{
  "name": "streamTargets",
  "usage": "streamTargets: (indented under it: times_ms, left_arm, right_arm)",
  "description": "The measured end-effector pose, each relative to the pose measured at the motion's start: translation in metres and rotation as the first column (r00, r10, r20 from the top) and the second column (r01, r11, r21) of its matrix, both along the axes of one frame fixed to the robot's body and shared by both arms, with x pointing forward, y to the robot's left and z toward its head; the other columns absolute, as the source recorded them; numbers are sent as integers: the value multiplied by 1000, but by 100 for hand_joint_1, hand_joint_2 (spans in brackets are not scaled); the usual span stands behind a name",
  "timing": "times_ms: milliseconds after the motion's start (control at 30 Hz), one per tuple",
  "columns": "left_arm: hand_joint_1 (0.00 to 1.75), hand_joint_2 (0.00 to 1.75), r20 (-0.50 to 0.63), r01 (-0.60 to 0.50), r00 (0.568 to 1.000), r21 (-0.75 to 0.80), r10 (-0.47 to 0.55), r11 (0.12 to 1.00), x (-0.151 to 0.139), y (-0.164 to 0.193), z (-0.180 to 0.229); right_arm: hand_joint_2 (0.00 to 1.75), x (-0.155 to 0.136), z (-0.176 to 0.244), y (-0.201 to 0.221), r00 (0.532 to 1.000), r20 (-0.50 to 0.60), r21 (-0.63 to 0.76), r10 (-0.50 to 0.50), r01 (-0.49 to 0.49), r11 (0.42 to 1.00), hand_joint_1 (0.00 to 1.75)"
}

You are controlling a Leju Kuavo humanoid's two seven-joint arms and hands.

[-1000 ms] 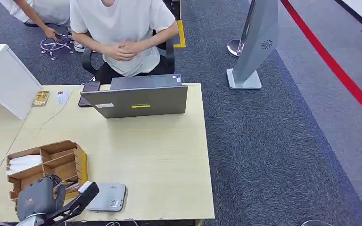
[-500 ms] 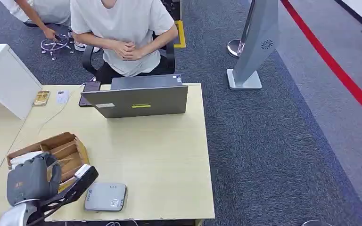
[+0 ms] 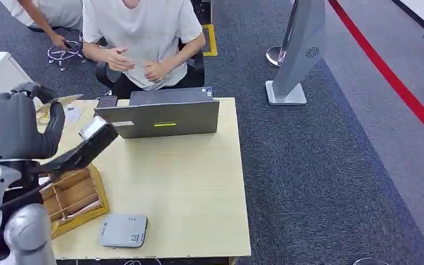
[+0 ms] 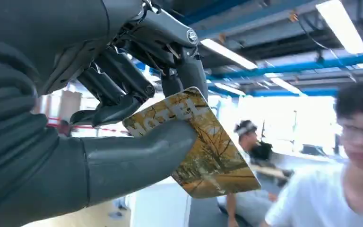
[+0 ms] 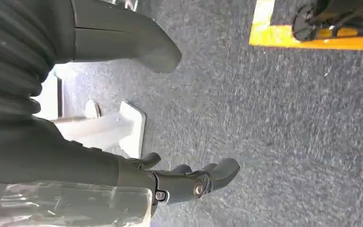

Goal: Pass the card to the sensor for recognition and then transmit it.

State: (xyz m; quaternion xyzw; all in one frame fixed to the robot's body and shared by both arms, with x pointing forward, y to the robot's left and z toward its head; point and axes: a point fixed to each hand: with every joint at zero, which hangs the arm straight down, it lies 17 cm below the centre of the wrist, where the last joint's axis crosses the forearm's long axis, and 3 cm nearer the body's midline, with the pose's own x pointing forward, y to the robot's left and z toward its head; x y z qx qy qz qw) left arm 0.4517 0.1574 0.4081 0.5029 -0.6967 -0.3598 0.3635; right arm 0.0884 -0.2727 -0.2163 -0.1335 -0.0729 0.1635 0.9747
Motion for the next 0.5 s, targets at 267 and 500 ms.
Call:
streamTargets:
  times_ms: [267, 500]
  left_arm:
    - [175, 175, 60, -60, 997, 39, 57, 997, 51, -2, 33]
    - [175, 175, 39, -65, 997, 51, 63, 997, 59, -2, 27]
  right_arm:
    - [175, -18, -13, 9, 998, -41, 10, 41, -41, 999, 0]
    - [175, -26, -16, 11, 998, -61, 16, 36, -35, 999, 0]
